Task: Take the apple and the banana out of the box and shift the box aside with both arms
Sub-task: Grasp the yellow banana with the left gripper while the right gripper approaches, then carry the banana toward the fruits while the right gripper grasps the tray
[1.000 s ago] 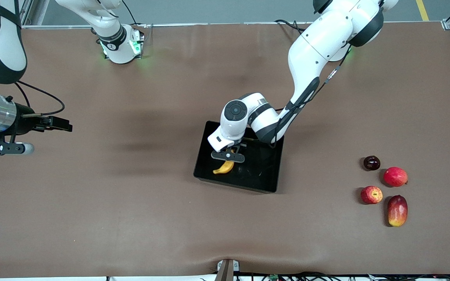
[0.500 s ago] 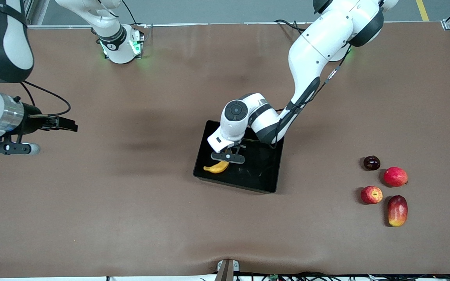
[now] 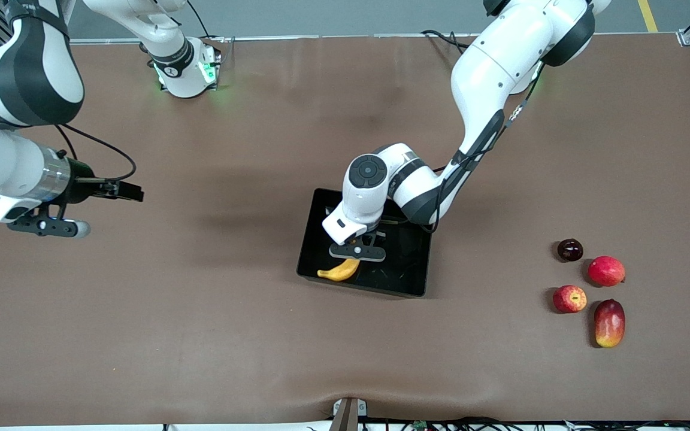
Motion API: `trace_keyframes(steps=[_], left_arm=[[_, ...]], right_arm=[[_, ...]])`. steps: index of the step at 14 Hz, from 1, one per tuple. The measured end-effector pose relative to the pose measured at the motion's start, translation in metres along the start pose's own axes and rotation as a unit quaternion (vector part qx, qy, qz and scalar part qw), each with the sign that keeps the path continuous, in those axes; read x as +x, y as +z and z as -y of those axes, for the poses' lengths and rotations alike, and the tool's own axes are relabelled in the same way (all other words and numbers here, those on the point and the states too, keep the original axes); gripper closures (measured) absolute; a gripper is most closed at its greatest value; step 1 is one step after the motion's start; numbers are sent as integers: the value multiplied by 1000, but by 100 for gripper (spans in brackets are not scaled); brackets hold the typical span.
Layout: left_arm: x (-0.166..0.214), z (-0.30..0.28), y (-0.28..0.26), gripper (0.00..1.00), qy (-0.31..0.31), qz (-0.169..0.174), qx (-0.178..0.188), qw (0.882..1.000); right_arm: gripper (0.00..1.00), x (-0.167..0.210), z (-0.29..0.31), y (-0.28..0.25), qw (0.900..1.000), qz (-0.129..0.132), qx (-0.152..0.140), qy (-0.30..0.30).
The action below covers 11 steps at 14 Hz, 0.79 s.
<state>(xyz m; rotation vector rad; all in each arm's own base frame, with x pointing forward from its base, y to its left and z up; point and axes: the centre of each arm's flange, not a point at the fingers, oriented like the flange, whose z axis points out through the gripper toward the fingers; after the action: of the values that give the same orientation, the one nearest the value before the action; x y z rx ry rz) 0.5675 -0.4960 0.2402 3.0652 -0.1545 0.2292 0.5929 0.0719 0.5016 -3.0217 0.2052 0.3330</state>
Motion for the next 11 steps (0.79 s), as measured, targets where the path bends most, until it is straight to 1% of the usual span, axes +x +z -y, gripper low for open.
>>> trace_keyframes(steps=[2, 6, 8, 11], left_arm=[[7, 1, -12, 63, -3, -9, -3, 1000], [32, 21, -51, 63, -20, -37, 5, 999], [46, 34, -77, 63, -27, -57, 9, 998], [72, 69, -111, 63, -51, -81, 16, 995]], right_arm=[[0, -1, 20, 3, 1000, -9, 16, -2], [0, -8, 83, 38, 998, -42, 24, 37], [0, -15, 116, 55, 998, -50, 26, 41], [0, -16, 166, 84, 996, -76, 38, 41]])
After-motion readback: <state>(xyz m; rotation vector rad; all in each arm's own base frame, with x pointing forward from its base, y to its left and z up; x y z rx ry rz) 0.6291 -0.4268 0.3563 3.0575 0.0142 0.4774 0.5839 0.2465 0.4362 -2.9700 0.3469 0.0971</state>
